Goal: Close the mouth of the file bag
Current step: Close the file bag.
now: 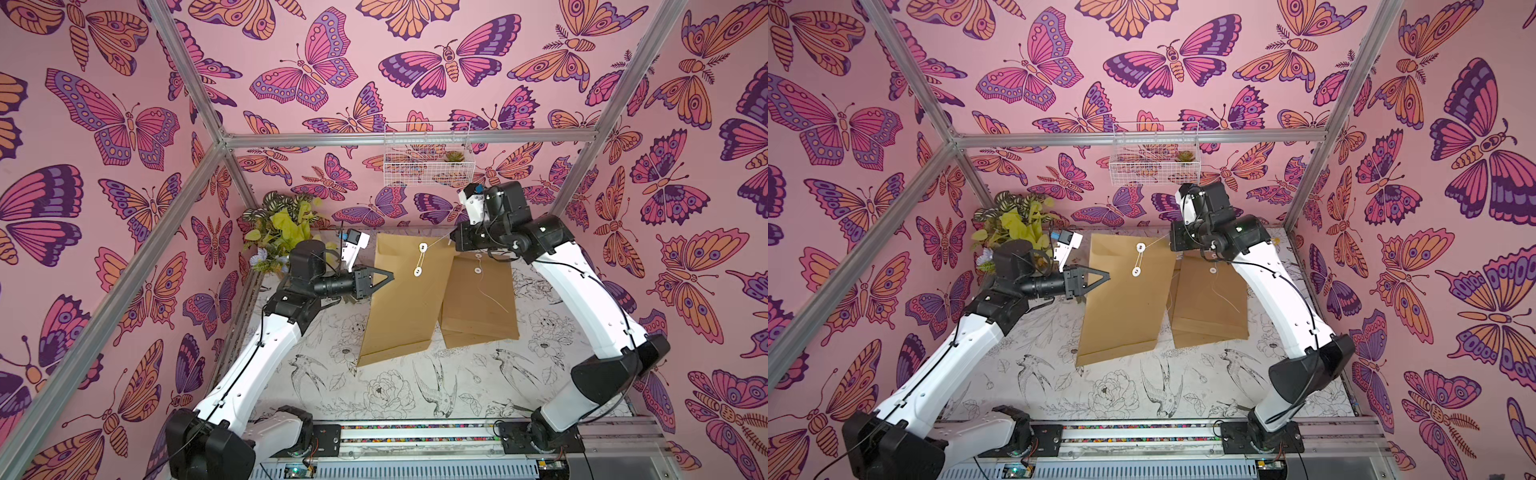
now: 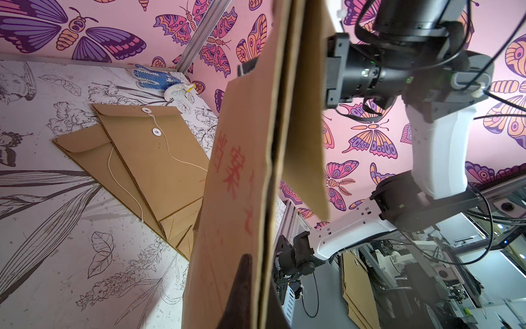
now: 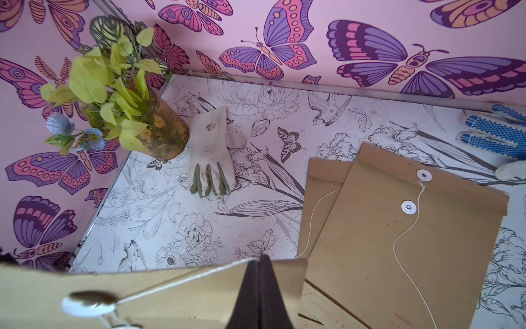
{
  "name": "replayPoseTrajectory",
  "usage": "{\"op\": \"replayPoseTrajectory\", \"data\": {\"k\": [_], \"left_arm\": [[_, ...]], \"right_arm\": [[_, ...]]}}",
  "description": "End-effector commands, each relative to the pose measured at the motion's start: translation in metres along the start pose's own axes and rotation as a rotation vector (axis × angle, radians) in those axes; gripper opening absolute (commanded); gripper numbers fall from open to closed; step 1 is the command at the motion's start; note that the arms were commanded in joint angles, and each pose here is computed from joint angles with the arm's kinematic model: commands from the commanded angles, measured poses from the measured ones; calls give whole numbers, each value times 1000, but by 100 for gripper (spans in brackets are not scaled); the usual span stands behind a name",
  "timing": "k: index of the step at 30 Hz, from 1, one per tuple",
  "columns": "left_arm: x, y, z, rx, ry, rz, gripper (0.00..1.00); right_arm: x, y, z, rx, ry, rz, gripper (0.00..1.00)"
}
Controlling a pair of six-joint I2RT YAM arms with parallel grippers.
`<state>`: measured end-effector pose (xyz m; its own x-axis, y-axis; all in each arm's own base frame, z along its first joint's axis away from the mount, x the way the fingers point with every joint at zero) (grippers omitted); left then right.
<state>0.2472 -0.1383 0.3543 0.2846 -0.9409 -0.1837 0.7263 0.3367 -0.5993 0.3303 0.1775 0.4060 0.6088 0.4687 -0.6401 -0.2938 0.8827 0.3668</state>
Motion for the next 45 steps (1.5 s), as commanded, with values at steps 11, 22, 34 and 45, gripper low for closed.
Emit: {"op": "replayPoseTrajectory", "data": {"k": [11,22,34,45], "left_arm": [[3,2,-12,6,31,-27,0],[12,11,-19,-9,58,-14,0],[14,13,-15,-3,44,3,0],[7,9,-4,14,6,27,0]], "right_arm": [[-13,17,32,-58,-28,0,0],[-11,70,33,-128,-16,120,0],[-3,115,3,-186,60,216,0],[-6,115,-39,-115,159,363,0]]}}
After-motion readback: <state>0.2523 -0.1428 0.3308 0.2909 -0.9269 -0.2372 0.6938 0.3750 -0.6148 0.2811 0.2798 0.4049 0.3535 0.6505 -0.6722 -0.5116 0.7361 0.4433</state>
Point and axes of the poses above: each gripper's point midway between its finger pads, its own x axis out along the fingers, its own y axis along the line the jaws close on, z = x × y, the point moved 10 cm from there along -x, back along the fingers, and after that the axes turned 5 degrees about x, right-handed, at the moved point
